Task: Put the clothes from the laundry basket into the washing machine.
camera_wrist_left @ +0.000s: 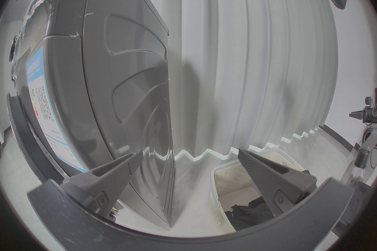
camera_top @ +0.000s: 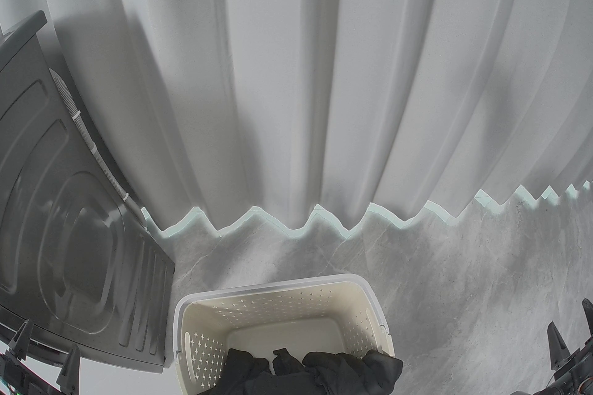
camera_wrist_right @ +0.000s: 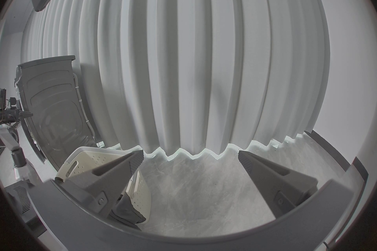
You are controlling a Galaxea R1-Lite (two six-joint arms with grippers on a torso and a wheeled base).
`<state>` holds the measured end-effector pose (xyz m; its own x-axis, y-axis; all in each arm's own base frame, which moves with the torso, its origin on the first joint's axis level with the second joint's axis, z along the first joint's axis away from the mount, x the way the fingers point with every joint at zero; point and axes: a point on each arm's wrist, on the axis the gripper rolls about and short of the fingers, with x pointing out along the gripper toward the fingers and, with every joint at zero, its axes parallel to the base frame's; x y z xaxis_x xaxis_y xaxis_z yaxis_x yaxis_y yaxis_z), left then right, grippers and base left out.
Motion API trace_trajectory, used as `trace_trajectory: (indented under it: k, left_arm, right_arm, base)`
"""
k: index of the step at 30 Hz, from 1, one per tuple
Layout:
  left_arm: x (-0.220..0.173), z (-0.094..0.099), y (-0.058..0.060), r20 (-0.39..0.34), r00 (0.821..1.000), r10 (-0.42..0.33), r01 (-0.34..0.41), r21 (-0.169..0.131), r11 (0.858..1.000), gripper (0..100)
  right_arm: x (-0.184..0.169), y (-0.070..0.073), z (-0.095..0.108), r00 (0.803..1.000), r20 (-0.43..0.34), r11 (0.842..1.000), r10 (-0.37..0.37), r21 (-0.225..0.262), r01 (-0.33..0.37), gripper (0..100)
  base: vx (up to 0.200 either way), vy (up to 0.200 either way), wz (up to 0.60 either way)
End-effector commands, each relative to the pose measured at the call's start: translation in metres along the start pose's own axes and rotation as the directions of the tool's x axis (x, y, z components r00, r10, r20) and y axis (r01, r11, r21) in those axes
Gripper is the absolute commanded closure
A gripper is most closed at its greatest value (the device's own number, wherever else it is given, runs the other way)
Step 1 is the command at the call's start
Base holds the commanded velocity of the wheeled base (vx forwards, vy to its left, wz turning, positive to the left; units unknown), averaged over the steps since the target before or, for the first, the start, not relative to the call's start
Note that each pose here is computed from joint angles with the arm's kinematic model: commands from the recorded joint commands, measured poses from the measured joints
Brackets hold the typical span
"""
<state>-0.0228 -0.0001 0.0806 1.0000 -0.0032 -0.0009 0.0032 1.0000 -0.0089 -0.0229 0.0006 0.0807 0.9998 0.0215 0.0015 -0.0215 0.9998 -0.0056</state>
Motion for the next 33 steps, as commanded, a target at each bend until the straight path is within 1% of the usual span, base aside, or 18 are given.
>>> trace_trajectory:
  k: [1, 3, 33]
  left_arm:
    - [0.0, -0.0048, 0.0, -0.001, 1.0, 0.0, 0.0, -0.002, 1.0, 0]
    - [0.0, -0.0048, 0.0, -0.001, 1.0, 0.0, 0.0, -0.003, 1.0, 0]
    - [0.0, -0.0048, 0.0, -0.001, 1.0, 0.0, 0.0, -0.003, 1.0, 0]
  right_arm:
    - [0.0004, 0.0, -0.0052, 1.0, -0.006, 1.0, 0.0, 0.0, 0.0, 0]
    - [0.0004, 0.0, -0.0052, 1.0, -0.006, 1.0, 0.0, 0.0, 0.0, 0]
    - [0.0004, 0.0, -0.0052, 1.0, -0.006, 1.0, 0.002, 0.0, -0.002, 0]
  base:
    - [0.2, 0.0, 0.0]
    - [0.2, 0.0, 0.0]
    - [0.0, 0.0, 0.0]
